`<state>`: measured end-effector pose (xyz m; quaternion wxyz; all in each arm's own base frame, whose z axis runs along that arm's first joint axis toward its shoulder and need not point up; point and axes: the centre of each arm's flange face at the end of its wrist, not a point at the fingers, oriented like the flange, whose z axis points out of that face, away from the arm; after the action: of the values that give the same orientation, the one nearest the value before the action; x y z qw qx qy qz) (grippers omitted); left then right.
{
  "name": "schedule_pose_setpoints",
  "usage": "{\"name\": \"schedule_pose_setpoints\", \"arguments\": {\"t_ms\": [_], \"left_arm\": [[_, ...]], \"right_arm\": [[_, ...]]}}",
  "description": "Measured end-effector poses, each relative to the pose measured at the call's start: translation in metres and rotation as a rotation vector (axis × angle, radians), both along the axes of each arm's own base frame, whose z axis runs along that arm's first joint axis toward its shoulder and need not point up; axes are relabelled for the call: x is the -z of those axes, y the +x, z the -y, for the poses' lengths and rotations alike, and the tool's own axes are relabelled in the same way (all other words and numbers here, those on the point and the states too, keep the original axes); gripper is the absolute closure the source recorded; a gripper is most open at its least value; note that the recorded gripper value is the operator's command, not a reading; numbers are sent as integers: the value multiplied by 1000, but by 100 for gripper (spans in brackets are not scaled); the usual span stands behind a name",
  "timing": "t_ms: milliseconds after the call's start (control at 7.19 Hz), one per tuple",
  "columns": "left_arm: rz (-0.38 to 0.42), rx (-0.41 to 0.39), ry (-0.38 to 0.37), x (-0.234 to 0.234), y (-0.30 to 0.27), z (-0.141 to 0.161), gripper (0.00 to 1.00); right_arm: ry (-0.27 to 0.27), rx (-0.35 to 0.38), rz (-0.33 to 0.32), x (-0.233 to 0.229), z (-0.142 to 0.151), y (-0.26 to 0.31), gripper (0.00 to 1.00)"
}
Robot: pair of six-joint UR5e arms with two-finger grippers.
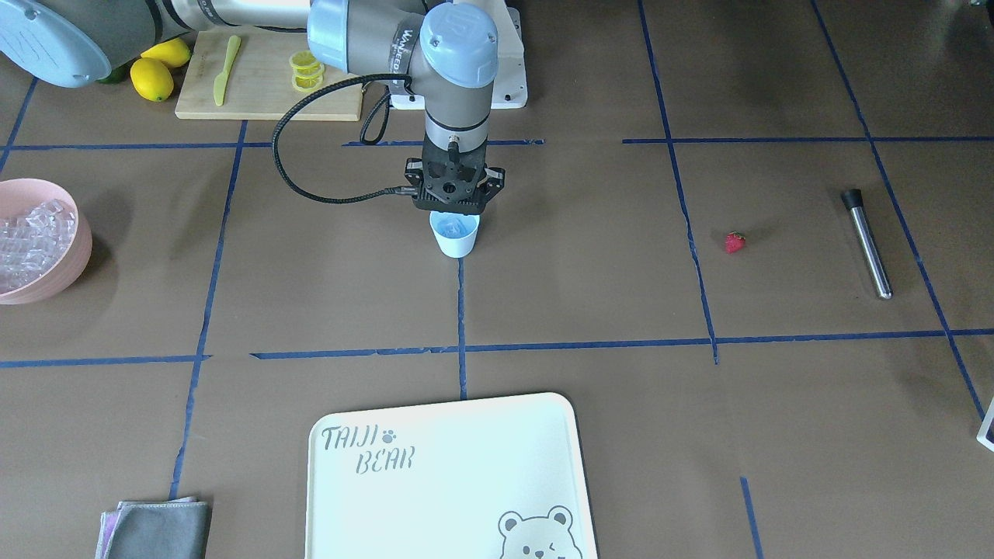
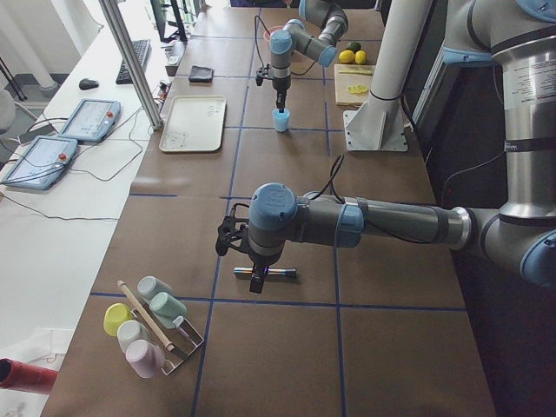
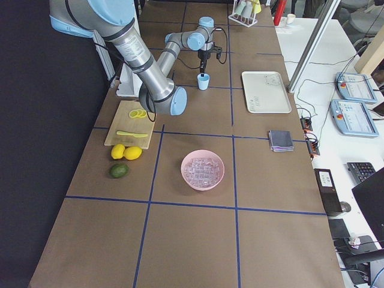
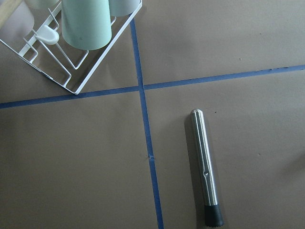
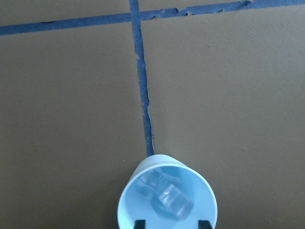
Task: Mash ice and strawberries in cup
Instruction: 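Lower into the cup and open the right gripper to drop the cube, then raise the right arm back to rest while the left arm reaches toward the strawberry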
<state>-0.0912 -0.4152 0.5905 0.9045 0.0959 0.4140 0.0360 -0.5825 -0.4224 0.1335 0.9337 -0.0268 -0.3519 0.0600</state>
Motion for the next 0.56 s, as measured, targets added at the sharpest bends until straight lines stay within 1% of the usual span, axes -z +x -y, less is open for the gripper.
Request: {"name": "schedule_pose_setpoints", "arguments": {"t_ms": [139, 417, 556], "left_arm": [[0, 0, 0, 0, 0, 0, 0], [-1, 13, -7, 3, 0, 2, 0], [-4, 26, -18, 9, 5, 5, 0]], "right_arm": [[1, 0, 2, 1, 0, 0, 1], [10, -4, 18, 7, -1, 8, 1], [17, -16, 32, 11, 3, 19, 1]]}}
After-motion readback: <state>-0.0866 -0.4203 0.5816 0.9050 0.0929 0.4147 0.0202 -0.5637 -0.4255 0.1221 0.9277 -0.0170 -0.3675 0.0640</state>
